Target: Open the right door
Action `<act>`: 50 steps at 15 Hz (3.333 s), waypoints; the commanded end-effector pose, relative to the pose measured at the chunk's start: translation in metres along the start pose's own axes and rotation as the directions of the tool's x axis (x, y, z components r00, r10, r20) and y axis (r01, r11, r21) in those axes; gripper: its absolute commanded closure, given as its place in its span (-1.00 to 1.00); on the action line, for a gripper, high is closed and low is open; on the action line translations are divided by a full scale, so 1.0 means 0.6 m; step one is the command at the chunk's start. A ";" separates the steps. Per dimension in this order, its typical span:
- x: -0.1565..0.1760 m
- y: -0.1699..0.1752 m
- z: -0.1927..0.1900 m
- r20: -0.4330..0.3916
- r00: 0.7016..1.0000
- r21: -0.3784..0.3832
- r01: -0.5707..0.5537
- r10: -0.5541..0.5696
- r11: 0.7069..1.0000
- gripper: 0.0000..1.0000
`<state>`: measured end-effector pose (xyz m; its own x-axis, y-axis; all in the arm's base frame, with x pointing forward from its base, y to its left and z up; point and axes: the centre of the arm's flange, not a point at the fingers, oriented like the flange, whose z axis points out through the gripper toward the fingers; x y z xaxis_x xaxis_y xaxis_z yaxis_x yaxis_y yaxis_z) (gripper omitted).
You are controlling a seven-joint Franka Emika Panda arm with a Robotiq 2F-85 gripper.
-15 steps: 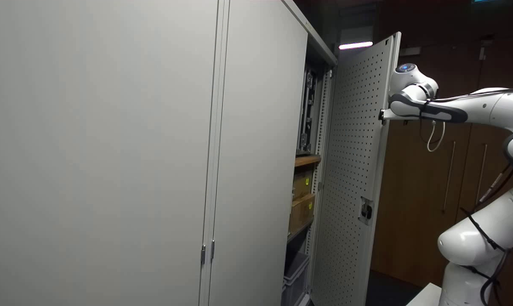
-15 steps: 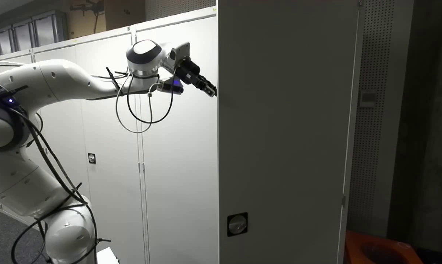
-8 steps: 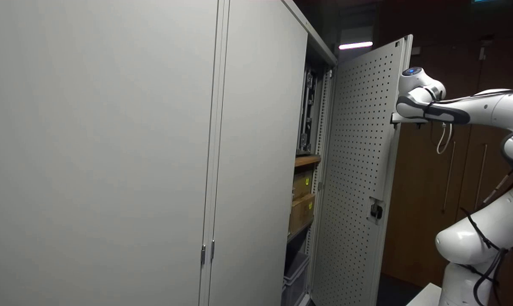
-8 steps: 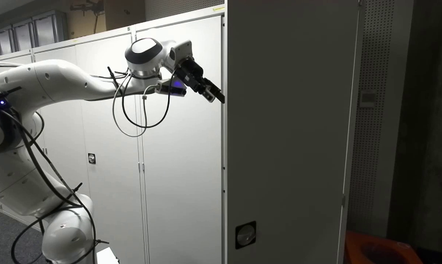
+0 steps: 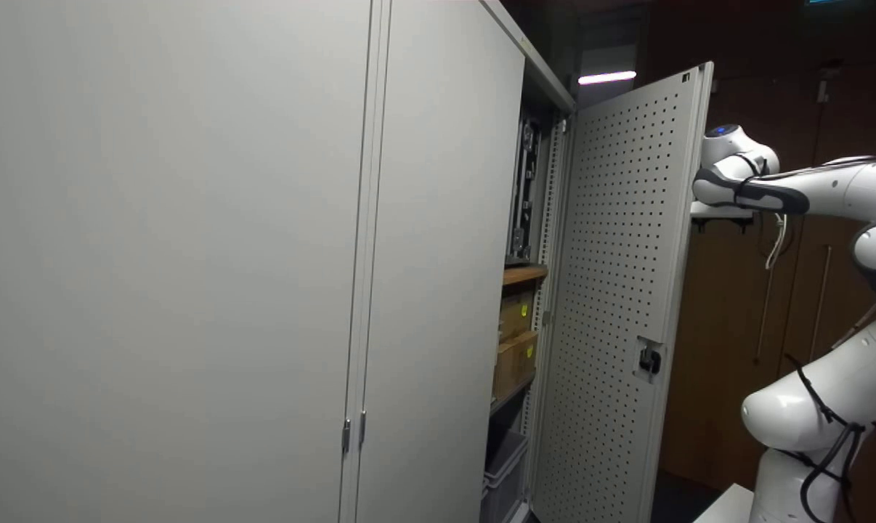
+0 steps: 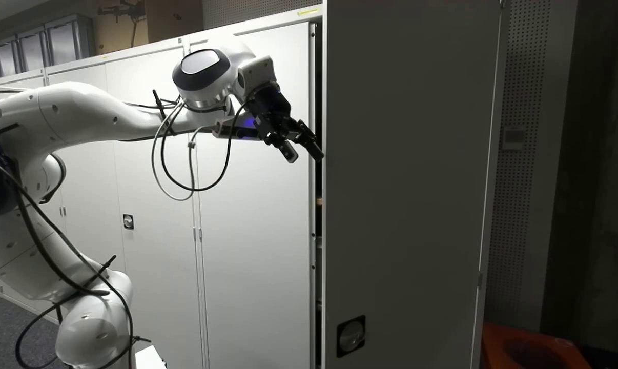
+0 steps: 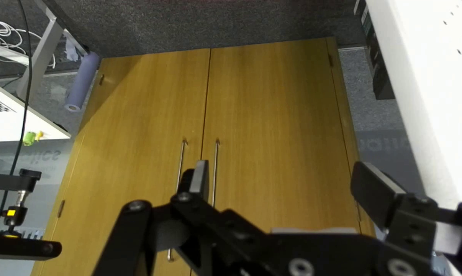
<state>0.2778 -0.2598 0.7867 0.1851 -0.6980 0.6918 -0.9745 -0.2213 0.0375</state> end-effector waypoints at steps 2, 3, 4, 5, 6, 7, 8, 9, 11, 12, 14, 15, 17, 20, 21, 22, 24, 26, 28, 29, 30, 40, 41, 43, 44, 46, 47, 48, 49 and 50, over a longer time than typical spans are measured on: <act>-0.040 -0.021 -0.002 0.034 0.999 0.002 0.043 -0.043 0.999 -1.00; -0.055 -0.033 -0.011 0.029 0.997 0.007 0.068 -0.068 0.998 -1.00; -0.068 -0.045 -0.019 0.022 0.996 0.011 0.092 -0.092 0.996 -1.00; -0.081 -0.057 -0.029 0.015 0.993 0.016 0.117 -0.118 0.993 -1.00; -0.097 -0.069 -0.041 0.004 0.990 0.019 0.144 -0.144 0.989 -1.00; -0.109 -0.082 -0.053 -0.005 0.986 0.024 0.167 -0.167 0.986 -1.00; -0.124 -0.095 -0.068 -0.011 0.981 0.029 0.195 -0.194 0.980 -1.00; -0.137 -0.106 -0.079 -0.010 0.975 0.035 0.220 -0.220 0.975 -1.00; -0.157 -0.134 -0.103 -0.042 0.968 0.044 0.250 -0.249 0.967 -1.00; -0.162 -0.148 -0.110 -0.051 0.963 0.050 0.266 -0.263 0.963 -1.00; -0.157 -0.173 -0.118 -0.074 0.963 0.053 0.264 -0.260 0.963 -1.00; -0.152 -0.184 -0.116 -0.082 0.964 0.055 0.257 -0.252 0.965 -1.00; -0.131 -0.201 -0.111 -0.100 0.968 0.071 0.236 -0.229 0.969 -1.00; -0.098 -0.228 -0.102 -0.135 0.973 0.113 0.204 -0.188 0.972 -1.00; -0.087 -0.237 -0.101 -0.143 0.975 0.128 0.190 -0.171 0.973 -1.00; -0.076 -0.247 -0.100 -0.154 0.977 0.148 0.172 -0.149 0.974 -1.00; -0.060 -0.267 -0.095 -0.163 0.980 0.173 0.141 -0.113 0.975 -1.00; -0.050 -0.289 -0.090 -0.159 0.984 0.185 0.103 -0.073 0.977 -1.00; -0.046 -0.310 -0.086 -0.142 0.989 0.177 0.060 -0.035 0.982 -1.00; -0.044 -0.320 -0.082 -0.134 0.991 0.168 0.037 -0.014 0.985 -1.00; -0.043 -0.332 -0.078 -0.127 0.992 0.153 0.013 0.006 0.988 -1.00; -0.043 -0.416 -0.079 -0.143 0.990 -0.007 -0.019 0.017 1.000 -0.38; -0.043 -0.420 -0.083 -0.141 0.990 -0.034 -0.017 0.012 0.999 -0.21; -0.042 -0.424 -0.085 -0.145 0.989 -0.089 -0.018 0.005 0.996 0.06; -0.040 -0.426 -0.086 -0.154 0.988 -0.114 -0.021 0.003 0.993 0.24; -0.037 -0.428 -0.086 -0.174 0.985 -0.159 -0.027 -0.001 0.987 0.51; -0.035 -0.428 -0.083 -0.186 0.983 -0.181 -0.027 -0.007 0.983 0.68; -0.033 -0.428 -0.082 -0.198 0.980 -0.203 -0.029 -0.012 0.979 0.82; -0.032 -0.427 -0.080 -0.214 0.977 -0.223 -0.030 -0.019 0.974 1.00; -0.031 -0.427 -0.077 -0.229 0.973 -0.242 -0.032 -0.025 0.970 1.00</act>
<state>0.5098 -0.1547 0.7850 0.1685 -0.5561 0.8138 -0.9854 -0.0760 0.1521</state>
